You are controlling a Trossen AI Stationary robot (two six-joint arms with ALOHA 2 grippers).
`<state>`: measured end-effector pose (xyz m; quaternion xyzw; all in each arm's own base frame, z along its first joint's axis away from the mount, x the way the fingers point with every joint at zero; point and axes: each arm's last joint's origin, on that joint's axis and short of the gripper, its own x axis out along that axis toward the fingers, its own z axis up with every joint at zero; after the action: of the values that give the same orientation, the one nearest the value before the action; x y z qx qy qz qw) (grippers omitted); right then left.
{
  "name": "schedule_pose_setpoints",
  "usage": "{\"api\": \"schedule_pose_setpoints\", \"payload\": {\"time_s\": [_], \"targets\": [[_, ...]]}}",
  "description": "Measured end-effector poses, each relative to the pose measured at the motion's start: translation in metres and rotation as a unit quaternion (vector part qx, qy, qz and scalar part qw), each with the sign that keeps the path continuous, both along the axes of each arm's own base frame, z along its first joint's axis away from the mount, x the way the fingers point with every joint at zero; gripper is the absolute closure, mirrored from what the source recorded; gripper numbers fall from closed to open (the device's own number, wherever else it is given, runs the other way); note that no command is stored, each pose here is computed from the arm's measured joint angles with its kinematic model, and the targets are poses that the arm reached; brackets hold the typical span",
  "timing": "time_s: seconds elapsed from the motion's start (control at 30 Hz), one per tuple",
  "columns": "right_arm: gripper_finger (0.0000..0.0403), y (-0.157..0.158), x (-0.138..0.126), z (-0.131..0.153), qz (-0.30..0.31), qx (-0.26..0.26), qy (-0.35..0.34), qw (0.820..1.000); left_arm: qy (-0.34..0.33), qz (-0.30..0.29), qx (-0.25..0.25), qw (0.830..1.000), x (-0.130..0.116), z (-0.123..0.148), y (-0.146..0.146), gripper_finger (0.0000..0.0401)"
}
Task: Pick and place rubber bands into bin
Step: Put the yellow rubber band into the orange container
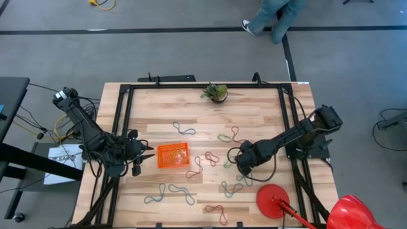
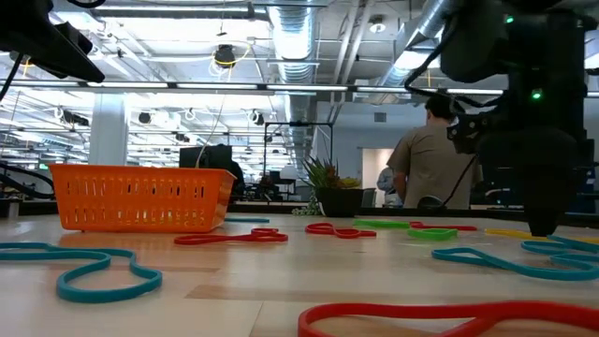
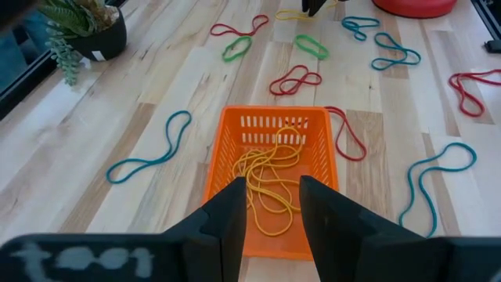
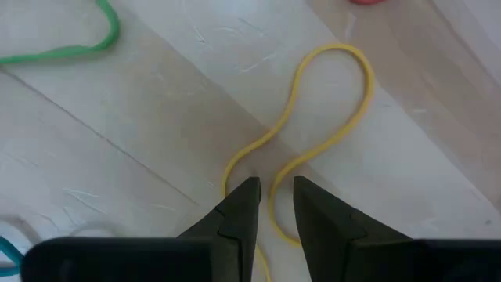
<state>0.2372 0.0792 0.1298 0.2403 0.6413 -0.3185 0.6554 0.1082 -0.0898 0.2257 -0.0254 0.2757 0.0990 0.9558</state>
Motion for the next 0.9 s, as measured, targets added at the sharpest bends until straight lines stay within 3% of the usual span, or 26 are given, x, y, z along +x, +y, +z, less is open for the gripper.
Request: {"api": "schedule_pose_setpoints", "payload": {"time_s": [0.17,0.33,0.47,0.57,0.73,0.8,0.9], "targets": [[0.0336,-0.006,0.004,-0.008,0.0,0.023,0.033,0.999,0.0,0.0,0.0,1.0,0.0,0.0,0.0,0.029],[0.0382,-0.007,0.007,-0.011,-0.025,0.023,0.029,0.999,0.0,-0.001,0.001,1.0,0.0,0.0,0.0,0.029],[0.0394,-0.002,0.011,0.003,-0.007,-0.003,0.003,1.0,0.0,-0.001,0.003,1.0,0.0,0.0,0.0,0.029],[0.0399,0.003,0.023,0.03,0.003,-0.055,-0.056,0.997,-0.004,0.004,0.007,1.0,0.0,0.0,0.0,0.029],[0.04,0.013,0.044,0.074,0.024,-0.126,-0.189,0.974,-0.007,0.007,0.009,1.0,0.0,0.0,0.0,0.029],[0.0402,0.018,0.057,0.092,0.054,-0.161,-0.257,0.951,-0.008,0.008,0.01,1.0,0.0,0.0,0.001,0.029],[0.0401,0.024,0.081,0.114,0.104,-0.194,-0.366,0.904,-0.012,0.013,0.014,1.0,0.0,0.001,0.001,0.029]]}}
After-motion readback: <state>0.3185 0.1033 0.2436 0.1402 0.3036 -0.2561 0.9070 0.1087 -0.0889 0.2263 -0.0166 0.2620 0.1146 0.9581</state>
